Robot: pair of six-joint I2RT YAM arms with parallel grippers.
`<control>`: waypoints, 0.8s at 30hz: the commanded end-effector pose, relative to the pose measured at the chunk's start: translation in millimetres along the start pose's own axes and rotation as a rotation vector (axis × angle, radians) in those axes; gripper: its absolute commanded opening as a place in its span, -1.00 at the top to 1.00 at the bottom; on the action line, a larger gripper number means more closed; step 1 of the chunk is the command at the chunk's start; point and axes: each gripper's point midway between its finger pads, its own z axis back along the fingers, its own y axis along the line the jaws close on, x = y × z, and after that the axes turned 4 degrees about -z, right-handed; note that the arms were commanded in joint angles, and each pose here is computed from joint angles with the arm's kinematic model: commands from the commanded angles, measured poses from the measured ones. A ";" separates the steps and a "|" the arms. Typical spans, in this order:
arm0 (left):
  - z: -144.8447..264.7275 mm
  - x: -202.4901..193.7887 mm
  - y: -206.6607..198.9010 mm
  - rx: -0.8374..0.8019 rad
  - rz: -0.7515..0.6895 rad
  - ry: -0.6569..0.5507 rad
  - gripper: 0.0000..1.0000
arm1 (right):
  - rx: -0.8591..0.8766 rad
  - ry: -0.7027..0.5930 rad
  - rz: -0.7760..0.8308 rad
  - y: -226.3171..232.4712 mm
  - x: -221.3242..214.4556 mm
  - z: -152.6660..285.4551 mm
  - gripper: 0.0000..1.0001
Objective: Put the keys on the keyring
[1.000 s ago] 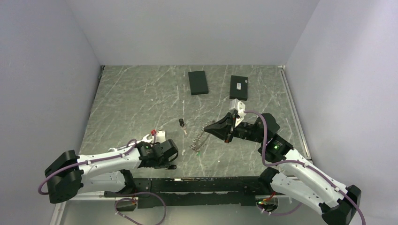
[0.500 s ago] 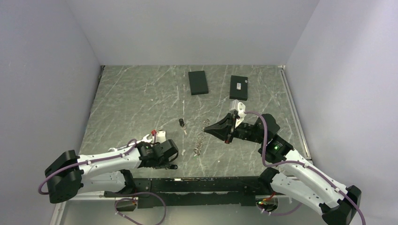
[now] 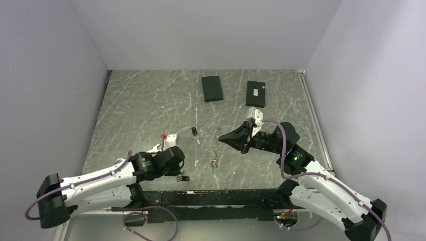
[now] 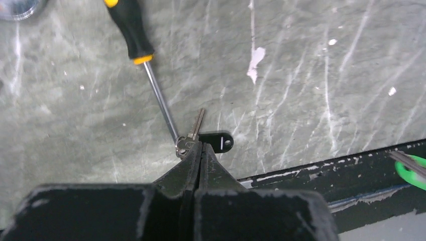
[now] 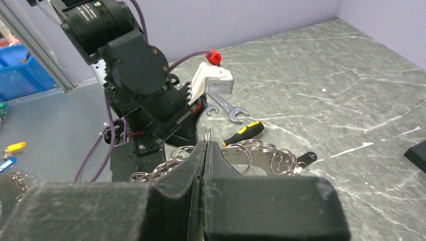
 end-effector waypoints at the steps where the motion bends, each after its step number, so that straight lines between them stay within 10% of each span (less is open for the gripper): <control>1: 19.1 38.2 -15.6 -0.066 -0.118 -0.139 1.00 | -0.011 -0.070 0.044 -0.5 19.4 0.0 1.00; 14: 78.2 111.2 -83.4 -0.364 -0.572 -0.470 1.00 | -0.090 -0.044 0.029 -20.0 9.2 -5.4 1.00; 20: 85.9 111.1 -61.5 -0.261 -0.545 -0.404 1.00 | -0.089 -0.029 0.021 -22.0 7.7 -9.1 1.00; 24: 70.4 83.1 -11.1 -0.010 -0.334 -0.216 0.03 | -0.097 -0.024 0.014 -24.4 4.3 -9.7 1.00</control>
